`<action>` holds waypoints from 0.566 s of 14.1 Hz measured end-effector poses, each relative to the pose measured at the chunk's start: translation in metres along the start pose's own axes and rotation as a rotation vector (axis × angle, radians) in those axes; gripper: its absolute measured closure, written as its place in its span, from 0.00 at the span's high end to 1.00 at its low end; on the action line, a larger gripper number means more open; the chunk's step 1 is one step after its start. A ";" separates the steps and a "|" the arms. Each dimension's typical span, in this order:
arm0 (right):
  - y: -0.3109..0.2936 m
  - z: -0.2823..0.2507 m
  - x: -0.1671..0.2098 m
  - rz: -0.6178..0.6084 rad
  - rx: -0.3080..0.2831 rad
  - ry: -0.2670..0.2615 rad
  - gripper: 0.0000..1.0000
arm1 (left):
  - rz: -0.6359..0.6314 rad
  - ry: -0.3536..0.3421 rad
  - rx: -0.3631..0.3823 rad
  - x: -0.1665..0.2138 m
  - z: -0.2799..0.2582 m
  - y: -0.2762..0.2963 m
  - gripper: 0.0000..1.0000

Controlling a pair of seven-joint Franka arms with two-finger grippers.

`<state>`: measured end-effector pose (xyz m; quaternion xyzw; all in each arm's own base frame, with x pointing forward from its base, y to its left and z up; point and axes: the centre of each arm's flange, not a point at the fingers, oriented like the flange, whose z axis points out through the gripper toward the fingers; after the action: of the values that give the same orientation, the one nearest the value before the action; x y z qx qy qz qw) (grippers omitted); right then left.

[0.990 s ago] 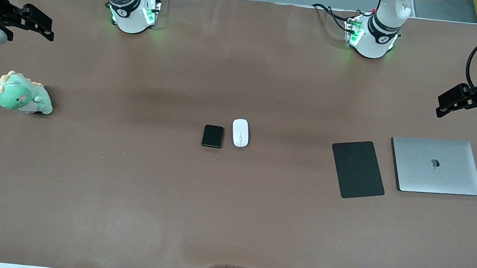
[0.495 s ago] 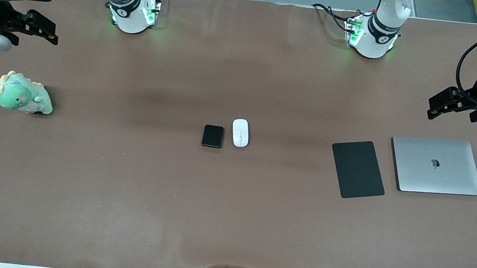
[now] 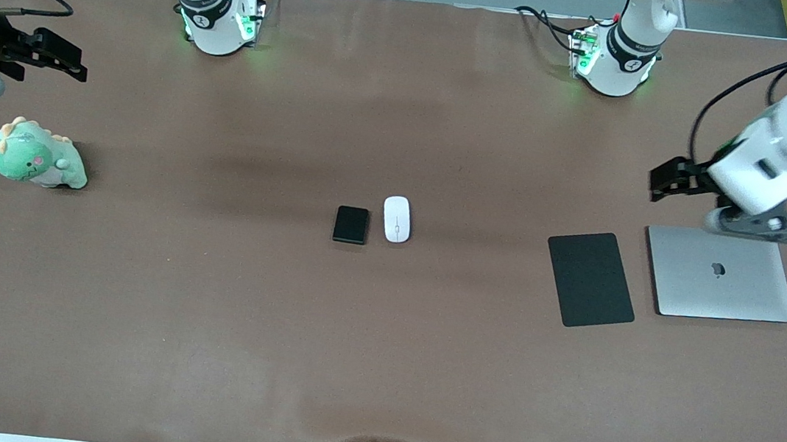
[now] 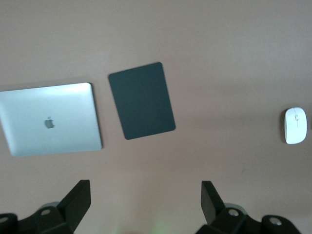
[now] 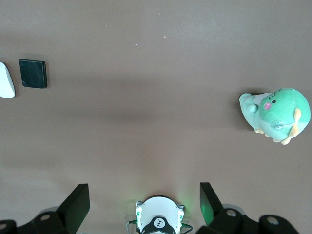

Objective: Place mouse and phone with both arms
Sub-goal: 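Move the left gripper over the white mouse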

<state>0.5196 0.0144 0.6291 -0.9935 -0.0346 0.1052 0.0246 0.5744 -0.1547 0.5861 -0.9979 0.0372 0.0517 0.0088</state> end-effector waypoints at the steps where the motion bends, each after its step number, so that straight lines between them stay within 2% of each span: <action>1: 0.000 0.000 0.000 -0.001 0.001 0.000 1.00 | 0.001 -0.021 0.004 0.004 0.013 0.017 1.00; 5: -0.001 0.001 0.000 -0.001 0.003 -0.005 1.00 | -0.066 -0.083 0.017 0.019 0.063 0.067 1.00; 8: -0.001 0.001 -0.001 -0.001 0.003 -0.010 1.00 | -0.104 -0.074 0.014 0.029 0.107 0.129 1.00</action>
<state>0.5186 0.0150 0.6281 -0.9929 -0.0351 0.1104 0.0262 0.5823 -0.2836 0.4746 -0.9958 -0.0149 0.0875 0.0201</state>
